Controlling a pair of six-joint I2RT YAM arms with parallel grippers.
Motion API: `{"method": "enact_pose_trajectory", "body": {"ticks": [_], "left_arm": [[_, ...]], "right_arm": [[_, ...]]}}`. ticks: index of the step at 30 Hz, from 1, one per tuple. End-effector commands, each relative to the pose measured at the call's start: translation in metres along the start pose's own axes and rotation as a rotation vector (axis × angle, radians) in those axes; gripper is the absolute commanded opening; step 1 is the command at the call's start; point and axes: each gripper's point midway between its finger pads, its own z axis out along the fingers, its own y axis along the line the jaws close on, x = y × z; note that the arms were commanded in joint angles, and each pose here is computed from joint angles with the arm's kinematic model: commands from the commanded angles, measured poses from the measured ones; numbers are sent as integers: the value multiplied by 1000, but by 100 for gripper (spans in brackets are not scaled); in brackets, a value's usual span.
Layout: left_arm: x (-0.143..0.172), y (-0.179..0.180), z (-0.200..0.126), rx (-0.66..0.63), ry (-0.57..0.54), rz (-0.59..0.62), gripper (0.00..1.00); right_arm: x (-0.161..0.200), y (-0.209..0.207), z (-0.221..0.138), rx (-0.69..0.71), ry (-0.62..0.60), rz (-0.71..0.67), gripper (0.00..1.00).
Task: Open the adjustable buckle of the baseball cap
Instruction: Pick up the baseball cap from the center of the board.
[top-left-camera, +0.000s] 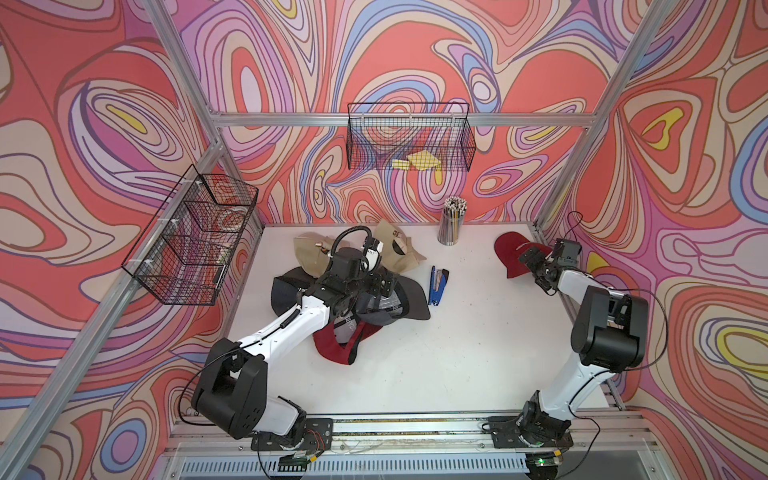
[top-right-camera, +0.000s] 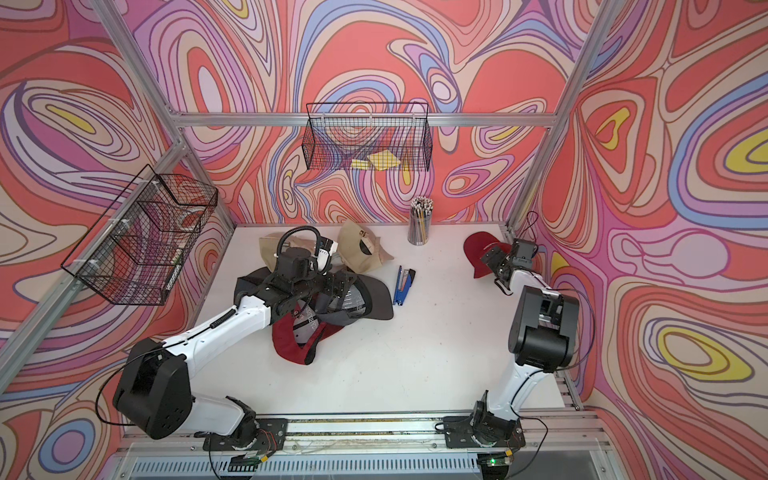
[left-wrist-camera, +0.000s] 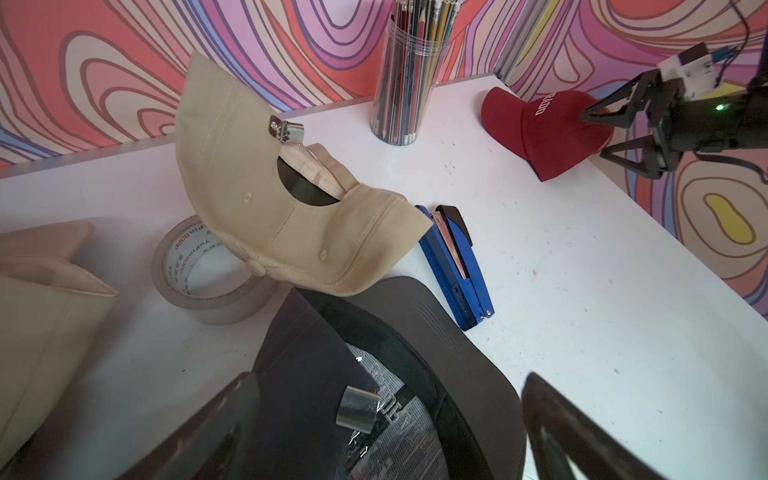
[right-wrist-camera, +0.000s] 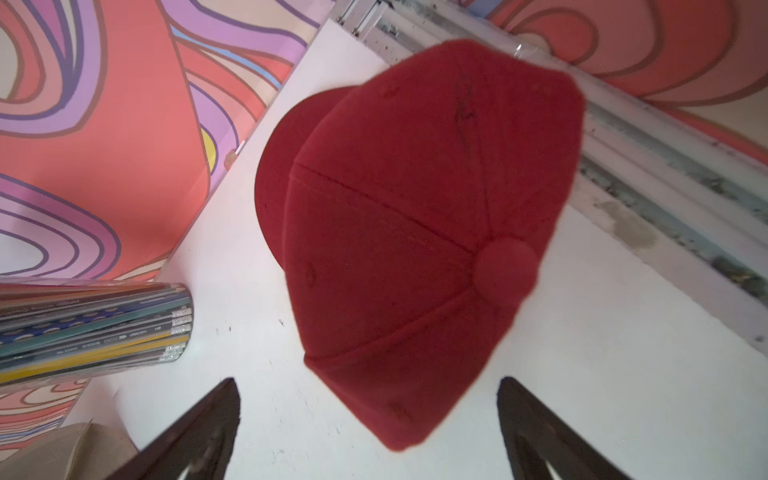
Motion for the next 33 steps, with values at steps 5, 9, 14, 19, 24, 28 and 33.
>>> {"method": "enact_pose_trajectory", "body": {"ticks": [5,9,14,19,24,28,33], "left_arm": [[-8,-19,-14,87,-39,25,99],[-5,-20,-16,89,-20,78,99],[7,-21,-15,101,31,154,99],[11,-23,-12,124,-26,123,99],[29,-26,-5,139,-2,158,98],[23,-40,-9,158,-30,188,99],[21,-76,-16,274,-92,274,91]], "right_arm": [[-7,20,18,-211,-95,31,87],[-11,25,8,-263,-165,17,49],[-6,22,1,-248,-174,-53,13],[0,29,-16,-274,-167,-110,0],[6,52,-46,-297,-185,-143,0],[13,71,-67,-305,-150,-105,0],[16,106,-113,-318,-135,-93,0]]}}
